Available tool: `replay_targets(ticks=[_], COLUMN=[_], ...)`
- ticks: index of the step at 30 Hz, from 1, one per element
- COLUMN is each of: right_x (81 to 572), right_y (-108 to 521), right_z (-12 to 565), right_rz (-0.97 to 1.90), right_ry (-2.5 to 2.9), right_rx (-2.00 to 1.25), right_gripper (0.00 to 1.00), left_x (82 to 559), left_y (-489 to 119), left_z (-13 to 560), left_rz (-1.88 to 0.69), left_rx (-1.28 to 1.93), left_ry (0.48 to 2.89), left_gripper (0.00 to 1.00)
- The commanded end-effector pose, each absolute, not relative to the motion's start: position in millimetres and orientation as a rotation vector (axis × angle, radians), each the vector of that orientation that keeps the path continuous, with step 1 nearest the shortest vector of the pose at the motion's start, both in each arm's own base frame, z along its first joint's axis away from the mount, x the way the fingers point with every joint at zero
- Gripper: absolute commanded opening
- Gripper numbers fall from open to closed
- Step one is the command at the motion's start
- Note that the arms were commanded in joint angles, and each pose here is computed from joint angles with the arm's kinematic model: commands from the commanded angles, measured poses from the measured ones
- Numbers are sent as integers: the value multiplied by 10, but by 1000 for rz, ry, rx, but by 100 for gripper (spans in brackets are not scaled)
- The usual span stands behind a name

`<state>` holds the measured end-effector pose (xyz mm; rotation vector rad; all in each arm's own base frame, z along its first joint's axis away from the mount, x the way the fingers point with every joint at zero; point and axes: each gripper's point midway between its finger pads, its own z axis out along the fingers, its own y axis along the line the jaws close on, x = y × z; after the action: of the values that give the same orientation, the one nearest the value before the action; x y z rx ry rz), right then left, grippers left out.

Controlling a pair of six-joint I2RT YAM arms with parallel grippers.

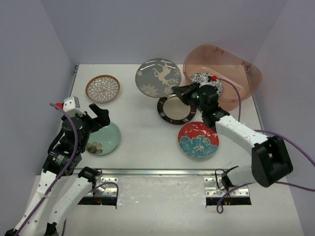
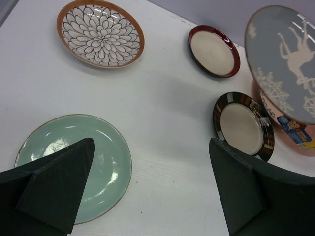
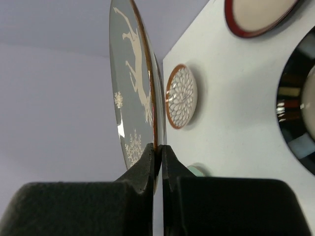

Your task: Place the plates into the plastic bin on the countertop

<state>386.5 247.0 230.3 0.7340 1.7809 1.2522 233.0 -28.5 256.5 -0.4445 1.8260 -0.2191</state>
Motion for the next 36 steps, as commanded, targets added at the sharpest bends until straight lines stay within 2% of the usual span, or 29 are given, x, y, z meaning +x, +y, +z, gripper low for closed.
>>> replay_targets(ticks=[1, 9, 12, 22, 36], right_x=[4123, 4485, 4622, 5089, 5440], right_y=[1736, 285, 26, -248, -69], right_z=[3206, 3204, 3167, 2861, 2057], right_rz=[1228, 1020, 932, 673, 671], right_ry=[1524, 1424, 1469, 1585, 1858], right_rx=[819, 1091, 1110, 1043, 952], right_gripper=[0, 0, 0, 0, 0], left_x=[2365, 2365, 2365, 2367, 2345], left_y=[-311, -332, -340, -366, -389], left_z=[2656, 2653, 2653, 2648, 2663], left_rz=[-239, -244, -247, -255, -266], left_rx=[-449, -441, -438, -426, -422], left_ry=[1793, 1796, 1797, 1803, 1796], left_gripper=[100, 100, 100, 100, 100])
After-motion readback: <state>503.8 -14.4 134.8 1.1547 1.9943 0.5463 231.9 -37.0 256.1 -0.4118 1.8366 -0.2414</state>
